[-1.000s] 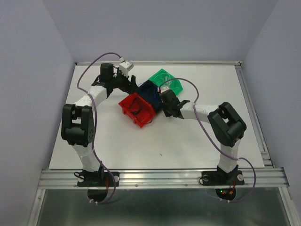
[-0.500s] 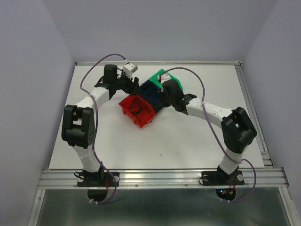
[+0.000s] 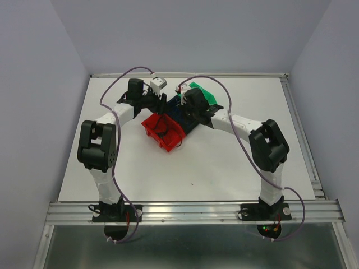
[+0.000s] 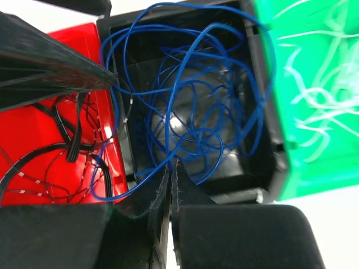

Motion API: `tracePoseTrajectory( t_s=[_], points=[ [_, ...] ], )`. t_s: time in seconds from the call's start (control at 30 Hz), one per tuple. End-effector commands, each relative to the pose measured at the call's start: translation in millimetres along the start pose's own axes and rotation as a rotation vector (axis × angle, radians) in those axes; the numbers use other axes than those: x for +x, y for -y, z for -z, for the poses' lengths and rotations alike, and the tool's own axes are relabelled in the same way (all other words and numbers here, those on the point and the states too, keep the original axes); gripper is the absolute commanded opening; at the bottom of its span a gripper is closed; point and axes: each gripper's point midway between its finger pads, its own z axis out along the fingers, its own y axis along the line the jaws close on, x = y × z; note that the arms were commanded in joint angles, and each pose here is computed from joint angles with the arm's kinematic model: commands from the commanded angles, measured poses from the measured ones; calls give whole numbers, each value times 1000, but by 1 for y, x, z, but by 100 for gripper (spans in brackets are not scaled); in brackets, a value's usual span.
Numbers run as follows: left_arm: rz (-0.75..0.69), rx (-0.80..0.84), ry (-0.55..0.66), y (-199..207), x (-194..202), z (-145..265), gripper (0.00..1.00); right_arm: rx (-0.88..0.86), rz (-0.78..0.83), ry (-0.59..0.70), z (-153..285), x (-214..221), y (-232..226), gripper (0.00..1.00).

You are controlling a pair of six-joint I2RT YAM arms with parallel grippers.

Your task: Untangle the cables

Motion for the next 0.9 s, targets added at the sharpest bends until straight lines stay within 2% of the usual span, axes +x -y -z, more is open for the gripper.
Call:
tracePoseTrajectory(
  t_s=[0.0, 0.2, 0.33, 0.37, 0.4, 0.6, 0.67, 0.7, 0.77, 0.8, 0.87],
  points=[
    [-68, -4, 76, 0, -32, 5, 63, -79, -48, 4, -19, -9, -5, 3],
    [-64, -1, 78, 2, -31, 6, 61, -47, -120, -37, -52, 3, 15, 1],
    [-67, -2, 84, 3, -33, 9, 61, -18, -144, -65, -57, 7, 18, 2],
    [-67, -4, 83, 3, -33, 9, 60, -17, -152, -66, -56, 7, 18, 14],
    [-69, -2, 83, 4, -33, 9, 60, -19, -155, -61, -53, 5, 18, 23],
    [-82, -24, 101, 4, -39, 17, 60, -37, -158, 52, -2, -49, 11, 52],
    [-90, -32, 108, 5, -42, 19, 60, -18, -155, 75, 12, -59, 13, 58],
    [-91, -39, 110, 5, -43, 21, 60, -20, -153, 86, 24, -66, 12, 67],
    [-94, -49, 116, 5, -45, 25, 60, -21, -147, 81, 34, -65, 8, 77],
    [-97, -56, 119, 4, -46, 26, 60, -18, -143, 80, 38, -64, 7, 86],
    [-103, -65, 129, 7, -50, 32, 60, -16, -146, 89, 53, -67, 8, 95]
  ],
)
